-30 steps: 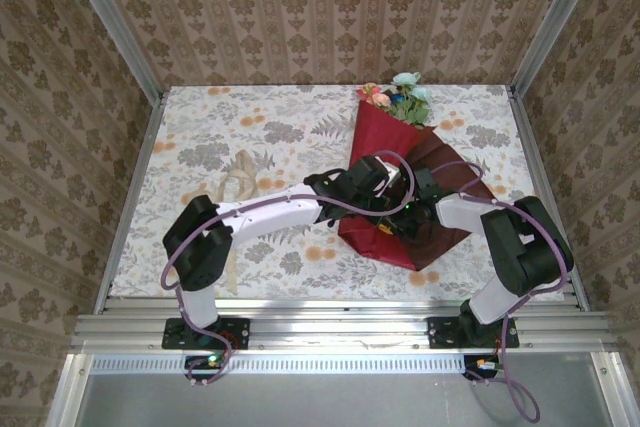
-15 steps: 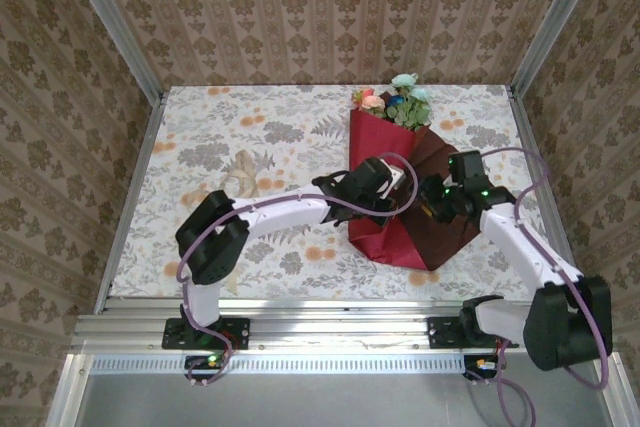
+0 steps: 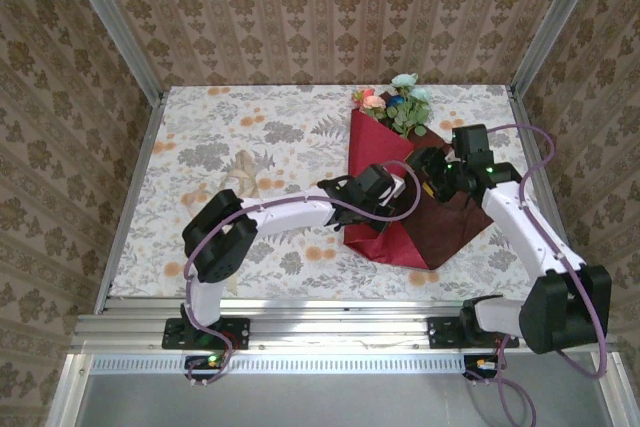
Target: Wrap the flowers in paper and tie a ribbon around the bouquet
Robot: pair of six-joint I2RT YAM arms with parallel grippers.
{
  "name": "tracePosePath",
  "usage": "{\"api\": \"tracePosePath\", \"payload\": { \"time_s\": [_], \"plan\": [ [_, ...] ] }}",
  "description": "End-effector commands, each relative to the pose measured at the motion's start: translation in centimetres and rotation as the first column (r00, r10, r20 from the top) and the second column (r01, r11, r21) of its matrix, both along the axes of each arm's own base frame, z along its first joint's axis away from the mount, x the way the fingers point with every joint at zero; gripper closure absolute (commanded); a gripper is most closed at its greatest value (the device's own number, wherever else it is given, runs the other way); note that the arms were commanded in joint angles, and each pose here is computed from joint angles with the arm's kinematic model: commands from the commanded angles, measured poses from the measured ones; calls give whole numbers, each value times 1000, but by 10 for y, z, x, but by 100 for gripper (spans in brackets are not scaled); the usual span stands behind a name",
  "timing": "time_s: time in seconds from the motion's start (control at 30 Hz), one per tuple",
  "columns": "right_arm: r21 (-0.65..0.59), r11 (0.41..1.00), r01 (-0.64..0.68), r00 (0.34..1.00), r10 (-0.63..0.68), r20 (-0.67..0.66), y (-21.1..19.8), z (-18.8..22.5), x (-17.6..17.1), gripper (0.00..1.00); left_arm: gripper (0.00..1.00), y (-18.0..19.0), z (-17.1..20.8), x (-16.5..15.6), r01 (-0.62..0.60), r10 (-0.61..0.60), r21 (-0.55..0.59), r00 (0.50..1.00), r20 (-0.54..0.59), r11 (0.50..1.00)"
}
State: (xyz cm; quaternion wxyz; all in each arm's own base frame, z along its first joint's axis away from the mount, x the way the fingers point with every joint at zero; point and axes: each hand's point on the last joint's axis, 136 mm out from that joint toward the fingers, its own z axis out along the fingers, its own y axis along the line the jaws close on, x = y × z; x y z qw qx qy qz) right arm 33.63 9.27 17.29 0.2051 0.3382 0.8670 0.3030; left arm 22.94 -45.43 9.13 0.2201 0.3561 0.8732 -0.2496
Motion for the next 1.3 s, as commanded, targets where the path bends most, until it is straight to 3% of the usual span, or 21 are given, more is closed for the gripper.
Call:
{"api": "tracePosePath", "payload": {
  "time_s": [0.0, 0.1, 0.17, 0.2, 0.23, 0.27, 0.3, 0.37, 0.47, 0.77, 0.93, 1.27],
  "plan": [
    [55, 998, -12, 1000, 13, -2, 8, 2, 9, 29, 98, -3, -1, -3, 33, -34, 37, 999, 24, 999],
    [65, 997, -40, 999, 42, -28, 13, -7, 12, 35, 98, -4, -1, -4, 39, -41, 41, 999, 28, 998],
    [54, 997, -52, 996, 56, -70, 13, -21, 9, 47, 98, -5, 0, -3, 42, -44, 45, 998, 38, 998],
    [44, 997, -62, 995, 65, -80, 13, -25, 7, 56, 98, -5, 1, -3, 42, -44, 46, 998, 43, 998],
    [21, 997, -76, 991, 77, -112, 11, -36, 5, 72, 96, -5, 3, -3, 41, -43, 47, 998, 48, 998],
    [-16, 996, -92, 986, 89, -142, 6, -44, 0, 90, 92, -4, 5, -2, 38, -40, 49, 998, 50, 998],
    [-54, 993, -109, 983, 100, -154, 1, -47, -1, 99, 85, -2, 7, -2, 30, -33, 51, 998, 53, 998],
    [-135, 979, -152, 979, 131, -155, -10, -47, -1, 100, 66, 6, 16, -1, -10, 7, 49, 999, 53, 999],
    [-205, 954, -217, 971, 189, -148, -19, -46, 6, 100, 53, 25, 29, -5, -59, 57, 29, 997, 43, 998],
    [-213, 921, -326, 935, 281, -216, -22, -64, 18, 100, 45, 98, 0, -43, -72, 74, 156, 997, -7, 985],
    [-210, 925, -316, 936, 268, -227, -28, -70, 15, 100, 38, 105, 2, -52, -81, 80, 151, 997, 8, 985],
    [-153, 937, -313, 934, 274, -228, -28, -79, 18, 100, 36, 113, -12, -50, -119, 78, 260, 984, 162, 958]
  ]
}}
